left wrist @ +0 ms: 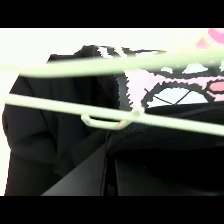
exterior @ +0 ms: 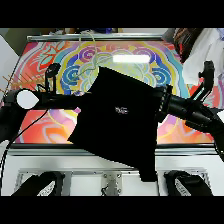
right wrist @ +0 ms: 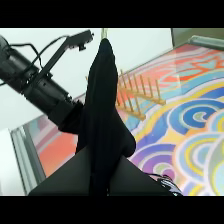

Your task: Fold the clothes and pants, and hang the long-sleeved shirts on hangers.

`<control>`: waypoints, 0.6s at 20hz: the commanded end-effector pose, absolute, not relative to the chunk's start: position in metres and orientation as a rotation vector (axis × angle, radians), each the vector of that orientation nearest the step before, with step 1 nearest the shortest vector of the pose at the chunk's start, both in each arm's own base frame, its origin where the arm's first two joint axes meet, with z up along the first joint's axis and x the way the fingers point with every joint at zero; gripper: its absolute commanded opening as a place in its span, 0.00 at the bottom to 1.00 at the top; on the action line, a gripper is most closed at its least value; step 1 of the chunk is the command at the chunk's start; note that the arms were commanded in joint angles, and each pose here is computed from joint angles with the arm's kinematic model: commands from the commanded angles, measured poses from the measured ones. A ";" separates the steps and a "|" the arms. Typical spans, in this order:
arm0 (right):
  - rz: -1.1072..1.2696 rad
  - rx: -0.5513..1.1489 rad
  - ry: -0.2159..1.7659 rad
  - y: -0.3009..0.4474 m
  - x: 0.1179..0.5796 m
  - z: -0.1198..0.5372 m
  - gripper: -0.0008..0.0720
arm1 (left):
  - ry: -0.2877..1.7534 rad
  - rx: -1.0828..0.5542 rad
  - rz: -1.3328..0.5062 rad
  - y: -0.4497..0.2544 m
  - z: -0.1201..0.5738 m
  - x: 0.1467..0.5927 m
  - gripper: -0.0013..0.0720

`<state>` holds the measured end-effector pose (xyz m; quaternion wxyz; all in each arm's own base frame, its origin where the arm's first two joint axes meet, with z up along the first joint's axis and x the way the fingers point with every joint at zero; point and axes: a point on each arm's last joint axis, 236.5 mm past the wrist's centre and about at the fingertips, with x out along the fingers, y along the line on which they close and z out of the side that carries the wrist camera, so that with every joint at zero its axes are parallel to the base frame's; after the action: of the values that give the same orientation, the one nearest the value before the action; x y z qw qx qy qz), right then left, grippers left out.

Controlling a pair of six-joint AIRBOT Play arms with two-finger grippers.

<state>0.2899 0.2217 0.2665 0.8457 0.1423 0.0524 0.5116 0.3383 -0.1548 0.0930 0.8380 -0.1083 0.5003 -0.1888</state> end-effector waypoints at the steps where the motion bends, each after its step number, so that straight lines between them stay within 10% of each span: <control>1: 1.067 0.360 0.078 0.219 0.293 0.280 0.02 | 1.068 -0.224 -0.392 -0.150 0.092 0.338 0.04; 12: 1.084 0.374 0.048 0.219 0.282 0.293 0.02 | 1.083 -0.255 -0.321 -0.121 0.083 0.350 0.04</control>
<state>0.2857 0.2183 0.2876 0.8435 0.1698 0.0273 0.5088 0.3494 -0.1229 0.0886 0.8408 -0.1231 0.5039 -0.1547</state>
